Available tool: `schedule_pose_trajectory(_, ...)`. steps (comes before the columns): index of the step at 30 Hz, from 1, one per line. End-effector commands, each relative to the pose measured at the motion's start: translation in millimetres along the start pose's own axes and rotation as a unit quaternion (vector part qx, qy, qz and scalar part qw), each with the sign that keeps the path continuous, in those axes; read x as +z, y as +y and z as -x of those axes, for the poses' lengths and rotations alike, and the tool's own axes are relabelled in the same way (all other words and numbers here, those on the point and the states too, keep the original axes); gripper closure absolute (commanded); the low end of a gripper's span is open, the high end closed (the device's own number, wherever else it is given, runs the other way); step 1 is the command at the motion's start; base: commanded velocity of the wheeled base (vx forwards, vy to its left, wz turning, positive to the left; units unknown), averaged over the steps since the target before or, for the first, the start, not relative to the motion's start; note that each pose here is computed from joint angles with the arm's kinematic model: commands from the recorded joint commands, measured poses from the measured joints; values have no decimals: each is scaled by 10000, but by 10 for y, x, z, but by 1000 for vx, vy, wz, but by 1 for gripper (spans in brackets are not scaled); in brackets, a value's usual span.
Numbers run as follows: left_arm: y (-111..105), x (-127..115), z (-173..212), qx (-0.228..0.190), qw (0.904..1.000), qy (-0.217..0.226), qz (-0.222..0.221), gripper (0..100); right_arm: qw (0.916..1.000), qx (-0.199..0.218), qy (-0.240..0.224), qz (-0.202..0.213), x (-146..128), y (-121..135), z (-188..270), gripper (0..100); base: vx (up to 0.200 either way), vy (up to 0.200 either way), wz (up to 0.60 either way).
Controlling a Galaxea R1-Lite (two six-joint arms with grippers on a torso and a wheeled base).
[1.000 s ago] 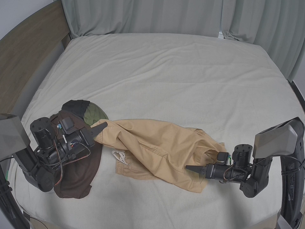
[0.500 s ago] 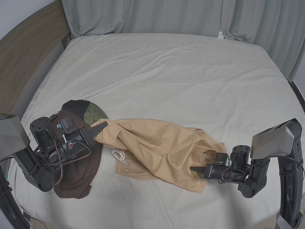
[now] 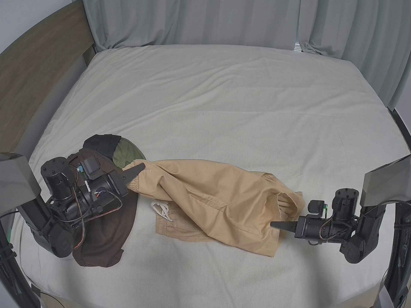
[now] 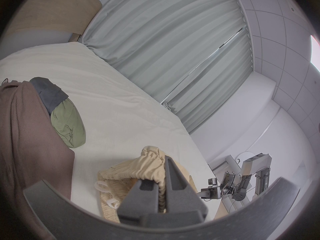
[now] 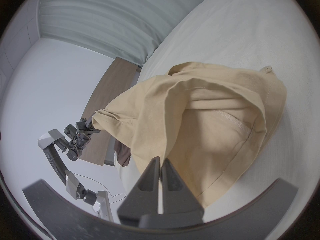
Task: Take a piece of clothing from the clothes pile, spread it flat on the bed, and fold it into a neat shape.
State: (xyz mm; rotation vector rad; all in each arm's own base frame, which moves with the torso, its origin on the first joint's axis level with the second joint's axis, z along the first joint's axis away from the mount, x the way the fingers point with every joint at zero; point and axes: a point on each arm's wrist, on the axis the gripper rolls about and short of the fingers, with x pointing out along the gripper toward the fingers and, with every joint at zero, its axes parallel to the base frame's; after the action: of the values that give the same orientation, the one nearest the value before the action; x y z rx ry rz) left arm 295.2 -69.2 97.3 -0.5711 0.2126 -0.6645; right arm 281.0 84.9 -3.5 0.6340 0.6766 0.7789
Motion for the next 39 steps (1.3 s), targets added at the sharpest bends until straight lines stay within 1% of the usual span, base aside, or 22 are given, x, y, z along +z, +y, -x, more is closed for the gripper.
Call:
schedule_pose_trajectory(1,4,-2,-2,3,10000,1,1,100,10000,65,-13,45,17,58,46,100,0,0,0)
schedule_pose_trajectory(4,4,-2,-2,3,10000,1,1,100,9999,93,23,49,5,67,34,100,0,0,0)
schedule_pose_trajectory(8,7,3,-2,6,10000,-9,-2,100,9994,301,138,73,11,73,17,100,0,0,0)
schedule_pose_trajectory(9,7,0,0,9,10000,-4,1,100,9994,316,143,88,11,74,10,0,0,0,0)
schedule_pose_trajectory(13,7,3,-2,6,10000,-9,5,100,9991,316,281,47,-58,49,-45,0,0,0,0)
schedule_pose_trajectory(21,-1,16,-4,-10,10000,-32,-9,100,9977,448,488,114,-147,140,-116,0,0,0,0)
schedule_pose_trajectory(25,-1,16,-4,-10,10000,-32,-9,100,9972,432,610,63,-212,121,-145,0,0,0,0)
schedule_pose_trajectory(38,3,13,-5,-6,10000,-26,-5,100,9969,466,618,150,-222,126,-207,0,0,0,0)
schedule_pose_trajectory(39,3,13,-5,-6,10000,-26,-5,100,9969,467,618,165,-222,126,-207,100,0,0,0)
